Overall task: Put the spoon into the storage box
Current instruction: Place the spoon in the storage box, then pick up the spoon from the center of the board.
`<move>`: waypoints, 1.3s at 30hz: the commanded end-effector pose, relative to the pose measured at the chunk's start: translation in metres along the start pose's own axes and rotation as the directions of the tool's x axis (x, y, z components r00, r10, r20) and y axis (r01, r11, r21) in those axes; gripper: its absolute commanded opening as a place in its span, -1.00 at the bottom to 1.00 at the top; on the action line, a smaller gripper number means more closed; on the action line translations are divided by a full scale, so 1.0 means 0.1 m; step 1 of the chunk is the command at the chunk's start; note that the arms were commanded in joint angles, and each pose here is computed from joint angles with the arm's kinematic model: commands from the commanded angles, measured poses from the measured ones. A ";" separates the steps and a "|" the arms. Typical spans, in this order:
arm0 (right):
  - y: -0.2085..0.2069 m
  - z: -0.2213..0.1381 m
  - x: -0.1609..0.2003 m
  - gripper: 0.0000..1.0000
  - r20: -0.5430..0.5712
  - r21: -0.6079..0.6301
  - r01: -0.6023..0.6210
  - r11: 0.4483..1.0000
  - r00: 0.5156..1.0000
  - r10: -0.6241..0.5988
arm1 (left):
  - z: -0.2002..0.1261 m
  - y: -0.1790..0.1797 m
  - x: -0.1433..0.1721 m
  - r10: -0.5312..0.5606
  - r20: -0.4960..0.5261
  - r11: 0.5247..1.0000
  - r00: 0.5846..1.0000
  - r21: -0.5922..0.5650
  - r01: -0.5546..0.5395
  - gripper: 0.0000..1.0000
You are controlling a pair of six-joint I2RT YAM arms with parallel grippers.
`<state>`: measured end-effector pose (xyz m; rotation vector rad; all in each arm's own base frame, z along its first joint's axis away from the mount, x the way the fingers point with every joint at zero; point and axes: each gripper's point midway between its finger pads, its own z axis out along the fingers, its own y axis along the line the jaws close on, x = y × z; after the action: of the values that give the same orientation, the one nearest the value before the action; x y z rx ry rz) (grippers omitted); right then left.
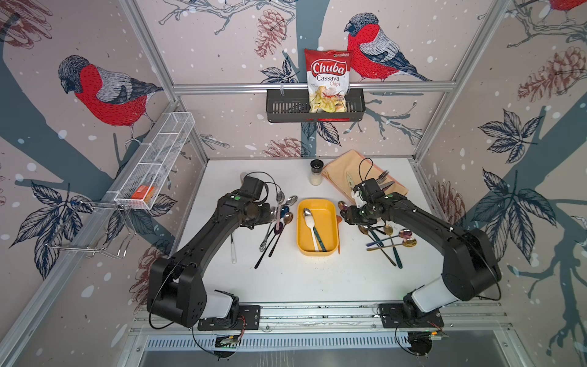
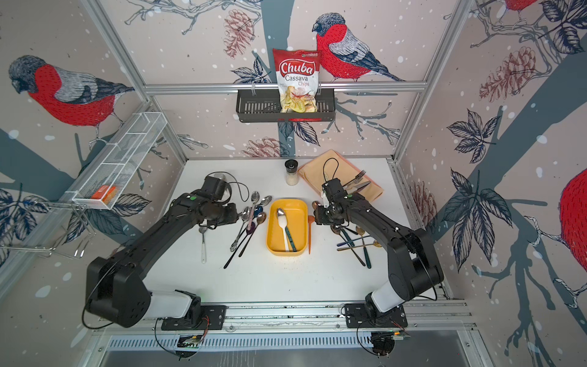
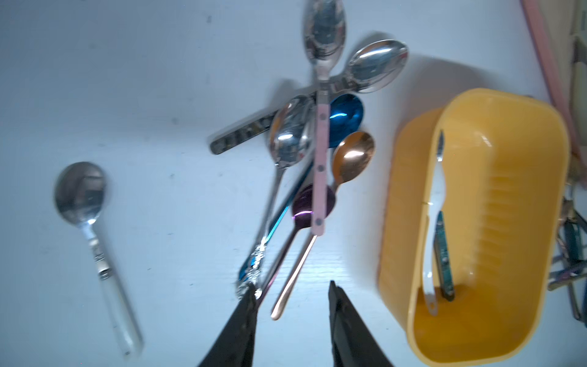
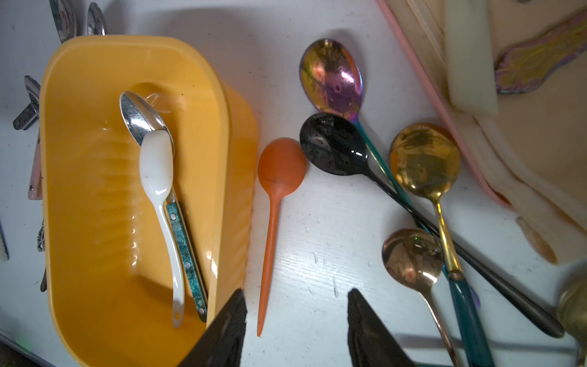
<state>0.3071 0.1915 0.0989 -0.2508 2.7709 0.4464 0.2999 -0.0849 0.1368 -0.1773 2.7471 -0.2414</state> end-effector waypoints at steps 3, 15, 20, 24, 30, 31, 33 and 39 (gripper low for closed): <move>0.05 0.05 -0.06 0.06 0.000 -0.016 0.040 0.999 0.999 -0.040 | -0.01 0.45 0.05 -0.026 0.012 0.996 1.000 -0.089 0.027 -0.17; 0.02 0.16 -0.03 0.06 -0.020 -0.037 0.066 0.997 0.998 -0.067 | 0.42 0.96 0.04 -0.205 -0.105 0.975 0.973 -0.114 0.193 -0.15; -0.09 0.26 0.03 0.06 -0.052 -0.038 0.061 0.997 0.997 -0.063 | 0.61 1.02 0.18 -0.217 -0.166 0.971 0.962 -0.141 0.195 -0.16; -0.20 0.29 -0.01 0.06 -0.059 -0.044 0.047 0.998 0.997 -0.050 | 0.71 1.09 0.28 -0.250 -0.209 0.960 0.946 -0.184 0.213 -0.16; -0.29 0.32 -0.10 0.06 -0.058 -0.053 0.037 0.998 0.997 -0.040 | 0.68 1.28 0.27 -0.270 -0.185 0.936 0.945 -0.281 0.213 -0.14; -0.29 0.33 -0.10 0.06 -0.061 -0.054 0.036 0.998 0.997 -0.039 | 0.68 1.32 0.27 -0.273 -0.181 0.930 0.945 -0.299 0.212 -0.13; -0.30 0.35 -0.09 0.06 -0.067 -0.056 0.035 0.998 0.997 -0.039 | 0.67 1.40 0.26 -0.278 -0.170 0.919 0.946 -0.332 0.210 -0.13; -0.33 0.37 -0.11 0.06 -0.076 -0.054 0.029 0.998 0.997 -0.033 | 0.78 1.49 0.27 -0.285 -0.183 0.914 0.941 -0.349 0.209 -0.13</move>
<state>0.3330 0.1723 0.0585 -0.3104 2.8351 0.4986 0.2872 0.0400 0.0295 -0.6247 2.9853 0.1071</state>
